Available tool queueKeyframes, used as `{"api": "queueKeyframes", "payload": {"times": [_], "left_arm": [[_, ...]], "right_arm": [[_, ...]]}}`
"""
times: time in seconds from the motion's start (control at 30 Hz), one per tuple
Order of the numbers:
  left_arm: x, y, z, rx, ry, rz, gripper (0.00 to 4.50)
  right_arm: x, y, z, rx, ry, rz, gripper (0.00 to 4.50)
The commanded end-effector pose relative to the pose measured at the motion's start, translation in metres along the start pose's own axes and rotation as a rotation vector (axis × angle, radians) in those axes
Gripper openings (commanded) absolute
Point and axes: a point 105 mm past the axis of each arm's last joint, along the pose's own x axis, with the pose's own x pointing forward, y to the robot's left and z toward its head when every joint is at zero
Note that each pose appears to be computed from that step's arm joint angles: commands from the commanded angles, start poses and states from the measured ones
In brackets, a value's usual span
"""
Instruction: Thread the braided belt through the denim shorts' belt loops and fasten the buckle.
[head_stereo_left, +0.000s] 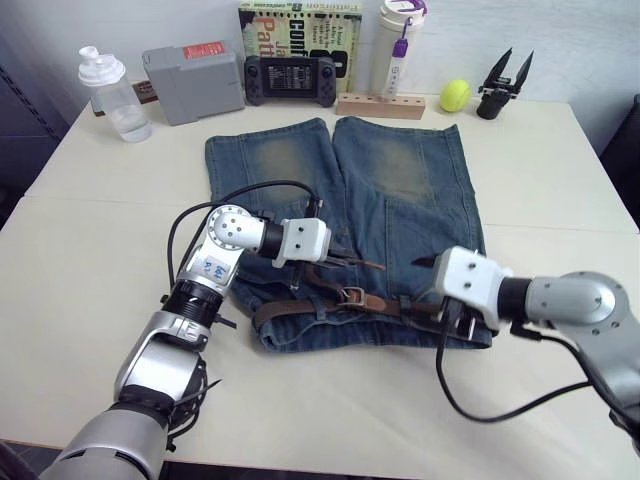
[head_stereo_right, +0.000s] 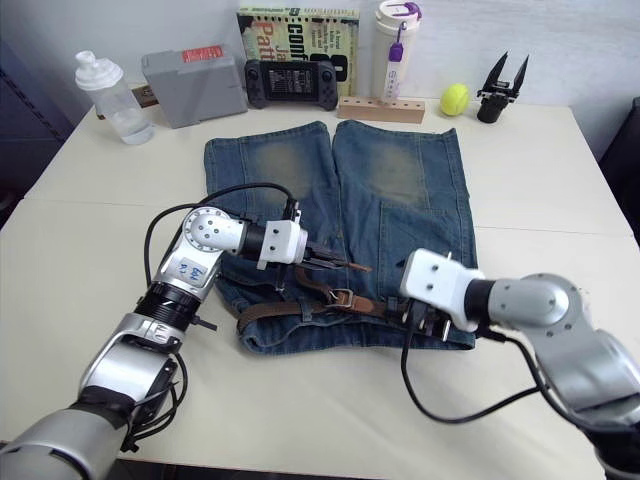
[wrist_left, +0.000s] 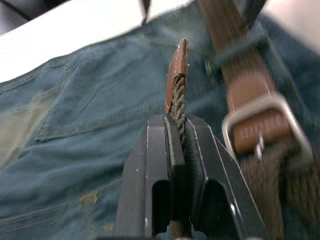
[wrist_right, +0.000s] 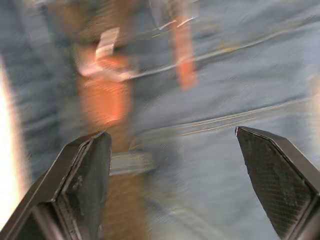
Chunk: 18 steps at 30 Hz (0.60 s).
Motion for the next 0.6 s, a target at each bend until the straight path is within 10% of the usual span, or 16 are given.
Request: {"api": "queueKeyframes", "payload": {"times": [0.03, 0.37, 0.6], "left_arm": [[-0.004, 0.002, 0.006, 0.281, 0.13, -0.082, 0.0], [-0.011, 0.002, -0.002, 0.402, 0.218, -0.152, 0.0], [-0.019, 0.007, -0.008, 0.397, 0.242, -0.149, 0.0]], "right_arm": [[0.016, 0.044, 0.008, -0.041, -0.044, 0.101, 4.21], [0.042, 0.042, -0.005, -0.084, -0.043, -0.063, 4.21], [0.046, 0.039, -0.002, -0.077, -0.09, -0.138, 1.73]]}}
